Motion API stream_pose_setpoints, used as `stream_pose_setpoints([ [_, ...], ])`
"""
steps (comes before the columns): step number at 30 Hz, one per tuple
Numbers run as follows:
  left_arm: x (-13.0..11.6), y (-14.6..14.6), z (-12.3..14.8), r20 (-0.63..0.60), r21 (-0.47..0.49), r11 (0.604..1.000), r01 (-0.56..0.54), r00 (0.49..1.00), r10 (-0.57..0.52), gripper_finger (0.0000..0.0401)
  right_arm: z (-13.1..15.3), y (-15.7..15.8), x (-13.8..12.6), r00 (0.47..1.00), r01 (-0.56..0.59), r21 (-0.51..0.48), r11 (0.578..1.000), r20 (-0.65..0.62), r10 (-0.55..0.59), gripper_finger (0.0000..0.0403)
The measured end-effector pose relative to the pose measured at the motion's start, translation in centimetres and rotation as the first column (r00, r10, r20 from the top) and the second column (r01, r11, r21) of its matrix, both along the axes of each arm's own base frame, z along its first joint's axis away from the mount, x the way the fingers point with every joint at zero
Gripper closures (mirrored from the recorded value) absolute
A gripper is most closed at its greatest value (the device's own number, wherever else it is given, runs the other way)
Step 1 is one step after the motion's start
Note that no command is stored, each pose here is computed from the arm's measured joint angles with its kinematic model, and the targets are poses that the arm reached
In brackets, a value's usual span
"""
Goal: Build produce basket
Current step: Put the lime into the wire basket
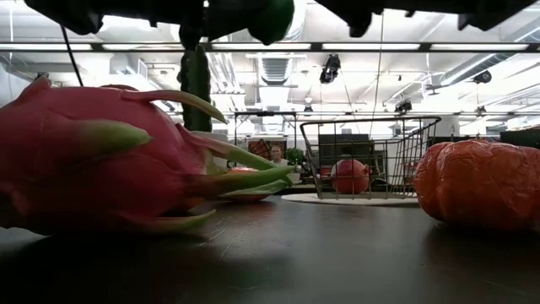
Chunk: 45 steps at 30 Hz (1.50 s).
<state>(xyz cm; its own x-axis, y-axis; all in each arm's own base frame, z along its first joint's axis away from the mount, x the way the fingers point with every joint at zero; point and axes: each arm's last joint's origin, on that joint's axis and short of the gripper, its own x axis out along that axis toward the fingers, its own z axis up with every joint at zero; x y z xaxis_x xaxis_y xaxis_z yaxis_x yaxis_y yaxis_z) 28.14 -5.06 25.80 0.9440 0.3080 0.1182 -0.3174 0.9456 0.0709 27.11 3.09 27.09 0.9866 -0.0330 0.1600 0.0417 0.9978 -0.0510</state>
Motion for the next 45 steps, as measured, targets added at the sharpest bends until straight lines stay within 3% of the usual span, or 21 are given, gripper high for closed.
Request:
stream_pose_setpoints([
  [6,0.6,-0.1,0.0,0.03,0.047,0.999,-0.012,0.999,0.011,0.0193,0.1,0.1,2.3,0.999,0.038,-0.009,0.999,-0.025,-0.038,0.0094],
  [11,0.6,-0.1,0.1,0.05,0.05,0.999,-0.015,0.999,0.013,0.0193,0.3,0.1,3.4,0.996,0.085,-0.032,0.996,-0.029,-0.086,0.0082],
  [19,0.6,-0.1,0.2,0.06,0.052,0.999,-0.018,0.998,0.015,0.0192,0.4,-0.4,3.9,0.994,0.101,-0.037,0.994,-0.027,-0.102,0.0148],
  [24,0.6,-0.1,0.3,0.064,0.048,0.999,-0.016,0.998,0.013,0.0162,0.5,-0.4,3.9,0.995,0.099,-0.039,0.994,-0.028,-0.1,0.0196],
  [33,0.5,0.0,0.1,0.053,0.062,0.997,-0.051,0.997,0.048,0.0081,0.4,-0.4,3.7,0.993,0.102,-0.047,0.994,-0.053,-0.104,0.0199],
  [39,0.0,0.1,0.1,0.035,0.122,0.991,-0.062,0.998,0.058,0.0073,1.2,-0.6,2.7,0.986,0.133,-0.032,0.991,-0.1,-0.135,0.0199],
  [45,-1.1,0.4,1.2,0.035,0.23,0.969,-0.088,0.996,0.082,0.0072,1.5,-1.2,1.0,0.934,0.285,-0.005,0.958,-0.221,-0.279,0.0199],
])
